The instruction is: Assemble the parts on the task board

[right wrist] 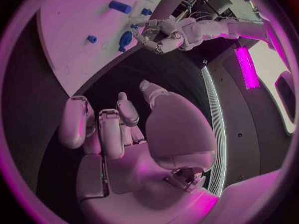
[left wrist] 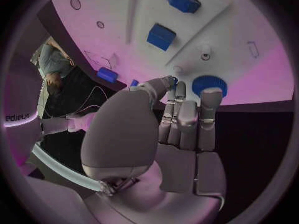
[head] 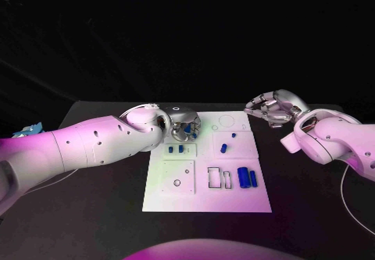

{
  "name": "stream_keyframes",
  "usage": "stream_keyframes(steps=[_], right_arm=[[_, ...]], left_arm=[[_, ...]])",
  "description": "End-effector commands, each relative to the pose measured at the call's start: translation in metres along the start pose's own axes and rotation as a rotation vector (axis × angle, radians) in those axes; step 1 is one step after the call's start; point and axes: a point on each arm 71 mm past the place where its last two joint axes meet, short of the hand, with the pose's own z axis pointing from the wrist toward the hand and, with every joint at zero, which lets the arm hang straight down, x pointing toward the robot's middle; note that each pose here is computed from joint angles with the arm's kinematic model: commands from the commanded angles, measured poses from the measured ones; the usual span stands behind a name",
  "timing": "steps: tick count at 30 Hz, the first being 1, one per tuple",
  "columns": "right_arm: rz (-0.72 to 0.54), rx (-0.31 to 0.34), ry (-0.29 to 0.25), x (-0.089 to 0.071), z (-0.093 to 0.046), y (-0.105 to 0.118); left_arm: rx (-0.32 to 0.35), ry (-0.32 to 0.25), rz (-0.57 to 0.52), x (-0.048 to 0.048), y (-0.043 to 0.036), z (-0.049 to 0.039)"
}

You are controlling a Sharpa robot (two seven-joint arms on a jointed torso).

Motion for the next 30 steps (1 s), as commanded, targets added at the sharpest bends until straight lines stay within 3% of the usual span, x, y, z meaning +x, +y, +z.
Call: stream_keyframes(steps=[1,8,16,21,30], right_arm=[[-0.013,-0.009,-0.003,-0.001,0.001,-0.001],[-0.024,-0.005,-0.005,-0.003,0.001,-0.003],[-0.032,-0.004,-0.006,-0.003,0.001,-0.005],[-0.034,-0.003,-0.006,-0.003,0.001,-0.006],[-0.034,-0.003,-0.004,-0.002,0.001,-0.006]], left_arm=[[0.026,-0.059,-0.035,-0.0079,-0.0034,-0.0056],[0.011,-0.071,-0.046,-0.0155,0.0012,-0.022],[-0.034,-0.054,-0.048,-0.016,0.0147,-0.0364],[-0.052,-0.051,-0.051,-0.0159,0.0209,-0.0422],[-0.063,-0.042,-0.053,-0.0149,0.0241,-0.044]])
